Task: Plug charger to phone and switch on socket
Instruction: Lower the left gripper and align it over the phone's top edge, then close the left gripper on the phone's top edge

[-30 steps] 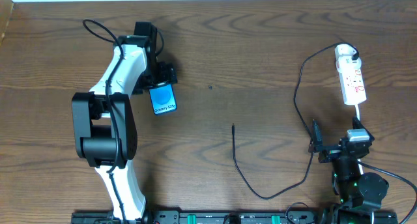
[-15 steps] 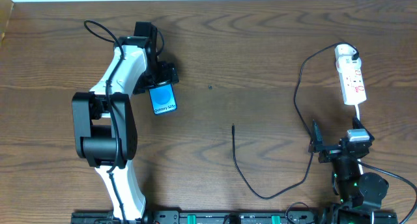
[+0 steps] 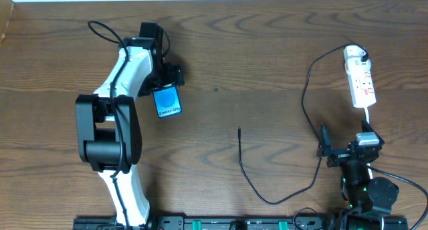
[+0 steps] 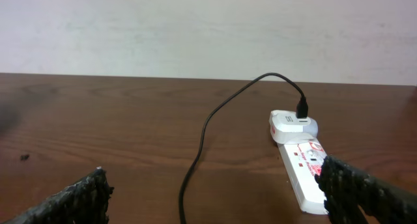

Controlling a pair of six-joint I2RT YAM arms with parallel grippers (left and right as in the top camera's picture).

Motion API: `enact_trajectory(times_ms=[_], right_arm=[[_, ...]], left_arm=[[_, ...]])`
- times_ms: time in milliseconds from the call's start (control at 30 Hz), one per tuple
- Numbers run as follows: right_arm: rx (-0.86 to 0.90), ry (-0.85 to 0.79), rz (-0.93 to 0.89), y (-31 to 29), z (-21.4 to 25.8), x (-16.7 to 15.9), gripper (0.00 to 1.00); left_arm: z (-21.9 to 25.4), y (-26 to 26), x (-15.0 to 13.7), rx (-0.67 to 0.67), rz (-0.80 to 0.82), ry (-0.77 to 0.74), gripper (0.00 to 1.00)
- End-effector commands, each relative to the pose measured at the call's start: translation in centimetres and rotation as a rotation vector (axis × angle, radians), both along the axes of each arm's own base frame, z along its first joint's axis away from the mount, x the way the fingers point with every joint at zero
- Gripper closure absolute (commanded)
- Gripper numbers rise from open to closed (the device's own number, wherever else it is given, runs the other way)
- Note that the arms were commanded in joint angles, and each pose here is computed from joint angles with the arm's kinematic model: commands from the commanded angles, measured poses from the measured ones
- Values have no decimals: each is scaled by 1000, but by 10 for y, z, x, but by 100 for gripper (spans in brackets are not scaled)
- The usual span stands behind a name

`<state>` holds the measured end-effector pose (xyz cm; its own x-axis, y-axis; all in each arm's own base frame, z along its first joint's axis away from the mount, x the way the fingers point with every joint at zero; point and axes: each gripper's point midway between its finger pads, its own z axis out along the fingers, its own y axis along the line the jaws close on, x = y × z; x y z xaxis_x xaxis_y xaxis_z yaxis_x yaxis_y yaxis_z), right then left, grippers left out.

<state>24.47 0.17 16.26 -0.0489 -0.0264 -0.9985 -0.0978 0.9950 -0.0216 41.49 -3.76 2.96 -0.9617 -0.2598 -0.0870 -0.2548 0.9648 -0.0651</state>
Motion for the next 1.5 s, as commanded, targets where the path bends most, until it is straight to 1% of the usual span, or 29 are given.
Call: enact_trajectory(times_ms=[0, 533, 833, 1167, 1467], right_arm=[[-4, 0, 1, 1, 0, 0, 1], [-5, 0, 1, 1, 0, 0, 1], [-4, 0, 1, 1, 0, 0, 1], [-4, 0, 1, 1, 0, 0, 1], [-5, -1, 1, 1, 0, 0, 1]], left_arm=[[-8, -2, -2, 35, -24, 17, 2], [-8, 1, -1, 52, -11, 11, 2], [-9, 2, 2, 50, 31, 2, 2], [-32, 2, -5, 56, 29, 61, 2], [-35, 2, -4, 56, 29, 61, 2]])
